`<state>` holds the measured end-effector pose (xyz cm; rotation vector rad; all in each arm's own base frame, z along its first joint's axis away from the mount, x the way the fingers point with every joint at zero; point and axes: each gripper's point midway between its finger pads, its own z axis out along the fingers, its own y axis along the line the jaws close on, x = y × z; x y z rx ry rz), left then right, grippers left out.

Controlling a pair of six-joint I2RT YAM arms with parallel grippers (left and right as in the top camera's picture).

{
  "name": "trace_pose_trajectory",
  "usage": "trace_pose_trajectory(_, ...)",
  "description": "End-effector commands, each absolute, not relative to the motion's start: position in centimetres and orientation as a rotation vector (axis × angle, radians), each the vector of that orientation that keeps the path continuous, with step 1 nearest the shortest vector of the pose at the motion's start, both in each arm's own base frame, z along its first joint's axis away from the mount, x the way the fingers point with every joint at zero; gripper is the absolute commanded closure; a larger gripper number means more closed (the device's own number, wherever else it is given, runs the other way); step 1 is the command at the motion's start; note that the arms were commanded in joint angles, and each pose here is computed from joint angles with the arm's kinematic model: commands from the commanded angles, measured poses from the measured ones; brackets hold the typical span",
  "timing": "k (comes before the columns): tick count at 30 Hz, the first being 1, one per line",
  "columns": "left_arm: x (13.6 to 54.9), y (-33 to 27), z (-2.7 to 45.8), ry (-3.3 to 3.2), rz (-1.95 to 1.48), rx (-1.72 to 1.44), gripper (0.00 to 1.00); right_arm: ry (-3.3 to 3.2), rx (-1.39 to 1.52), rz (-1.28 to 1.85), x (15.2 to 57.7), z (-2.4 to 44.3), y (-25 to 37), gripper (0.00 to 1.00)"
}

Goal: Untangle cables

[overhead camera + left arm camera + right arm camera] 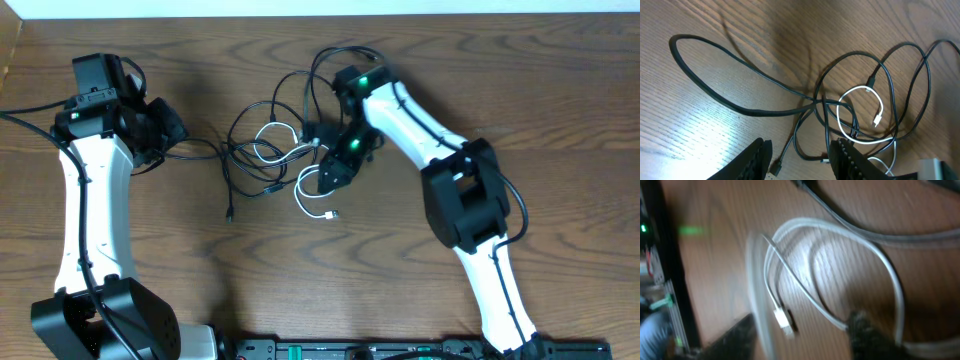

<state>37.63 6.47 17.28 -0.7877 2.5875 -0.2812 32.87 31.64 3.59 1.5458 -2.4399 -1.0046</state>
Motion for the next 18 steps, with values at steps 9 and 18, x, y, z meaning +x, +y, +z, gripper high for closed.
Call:
trace_pose_trajectory(9, 37.5, 6.4, 16.9, 2.6, -0.282, -0.782, 0.56, -2.537, 1.438, -1.245, 35.6, 10.0, 33.5, 0.99)
trace_pose_trajectory(18, 37.5, 6.4, 17.0, 2.6, -0.282, -0.782, 0.56, -2.691, 1.578, -1.588, 38.6, 25.3, 30.0, 0.99)
